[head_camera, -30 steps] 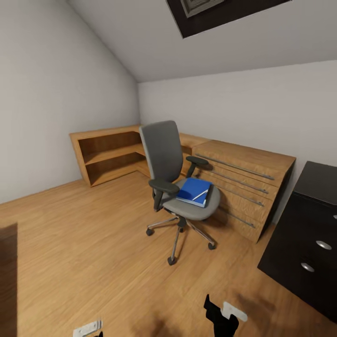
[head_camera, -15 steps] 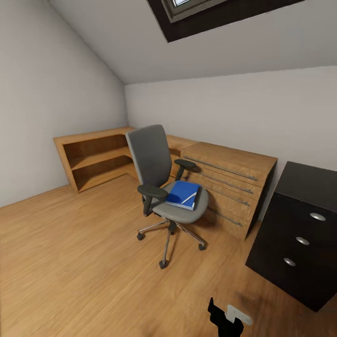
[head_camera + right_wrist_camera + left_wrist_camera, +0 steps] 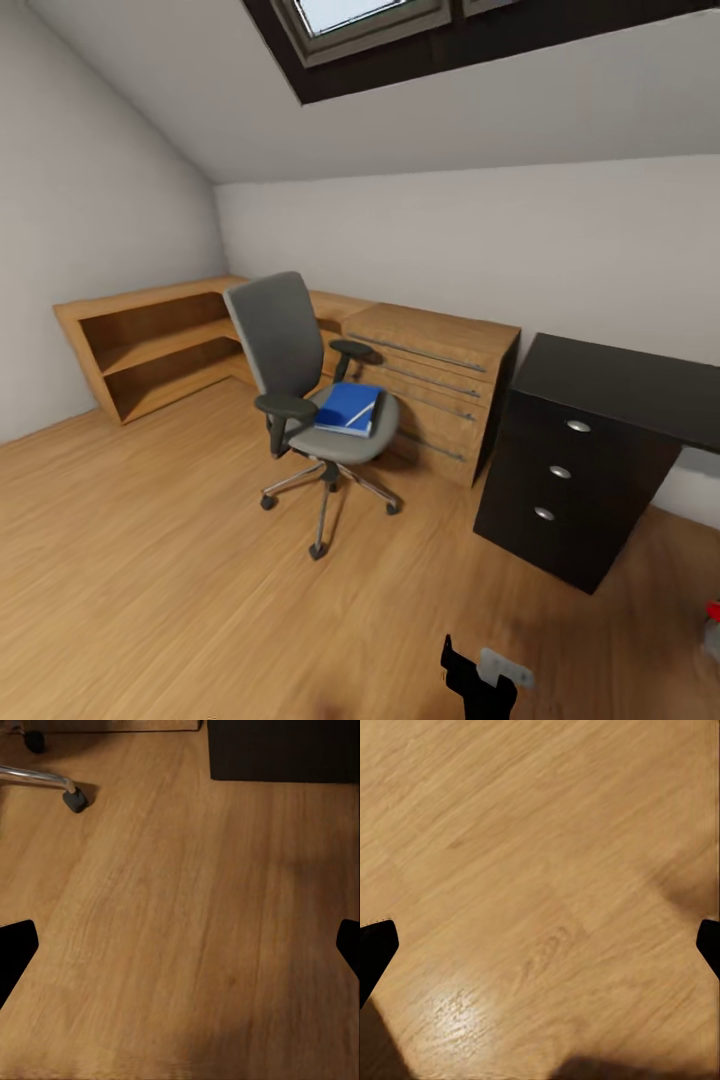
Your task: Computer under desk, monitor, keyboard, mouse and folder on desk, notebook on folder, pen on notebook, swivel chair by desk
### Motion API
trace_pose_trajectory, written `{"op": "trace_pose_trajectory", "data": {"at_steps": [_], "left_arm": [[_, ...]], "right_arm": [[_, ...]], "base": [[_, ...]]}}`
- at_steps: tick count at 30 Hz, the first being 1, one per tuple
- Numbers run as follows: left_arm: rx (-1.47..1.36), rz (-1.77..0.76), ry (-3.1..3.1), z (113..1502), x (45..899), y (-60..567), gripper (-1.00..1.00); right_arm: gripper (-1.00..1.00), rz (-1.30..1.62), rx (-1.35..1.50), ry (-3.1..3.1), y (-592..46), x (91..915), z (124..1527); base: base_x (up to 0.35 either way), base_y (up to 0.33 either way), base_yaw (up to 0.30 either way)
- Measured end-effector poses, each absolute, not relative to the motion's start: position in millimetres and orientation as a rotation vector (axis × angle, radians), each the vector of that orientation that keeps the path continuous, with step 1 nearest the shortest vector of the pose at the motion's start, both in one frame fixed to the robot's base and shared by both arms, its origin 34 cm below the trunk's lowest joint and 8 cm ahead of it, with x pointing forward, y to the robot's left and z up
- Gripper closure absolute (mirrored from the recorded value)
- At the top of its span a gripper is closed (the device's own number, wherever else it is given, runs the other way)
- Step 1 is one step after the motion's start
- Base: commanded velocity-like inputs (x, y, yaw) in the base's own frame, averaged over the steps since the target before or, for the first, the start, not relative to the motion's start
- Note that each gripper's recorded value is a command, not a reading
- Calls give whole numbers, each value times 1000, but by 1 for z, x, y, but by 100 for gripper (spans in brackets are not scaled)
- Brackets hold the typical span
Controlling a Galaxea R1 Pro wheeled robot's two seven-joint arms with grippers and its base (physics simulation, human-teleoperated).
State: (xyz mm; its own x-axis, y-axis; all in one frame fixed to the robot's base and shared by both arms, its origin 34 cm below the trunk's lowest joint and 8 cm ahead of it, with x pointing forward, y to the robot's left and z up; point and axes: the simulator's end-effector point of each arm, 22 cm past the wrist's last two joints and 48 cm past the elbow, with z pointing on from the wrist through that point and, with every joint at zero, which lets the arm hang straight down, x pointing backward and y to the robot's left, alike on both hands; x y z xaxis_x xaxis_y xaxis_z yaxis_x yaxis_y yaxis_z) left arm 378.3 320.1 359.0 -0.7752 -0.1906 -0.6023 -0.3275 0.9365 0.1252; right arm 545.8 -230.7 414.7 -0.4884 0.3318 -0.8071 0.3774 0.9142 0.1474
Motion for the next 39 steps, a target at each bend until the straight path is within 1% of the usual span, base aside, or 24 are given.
{"op": "trace_pose_trajectory", "data": {"at_steps": [5,15,29,39], "left_arm": [[-366,296,2476,370,380,320,-100],[-369,297,2481,389,382,320,-100],[-369,295,2482,417,386,318,-100],[-369,294,2483,437,389,318,-100]], "right_arm": [[-100,-61,501,2120,-231,548,426],[-100,-62,464,2086,-230,551,451],[-100,-47,357,2084,-218,556,482],[-100,-39,328,2087,-213,558,502]], "base": [[-162,0,-295],[-35,0,-299],[-284,-5,-300],[-71,-4,-300]]}}
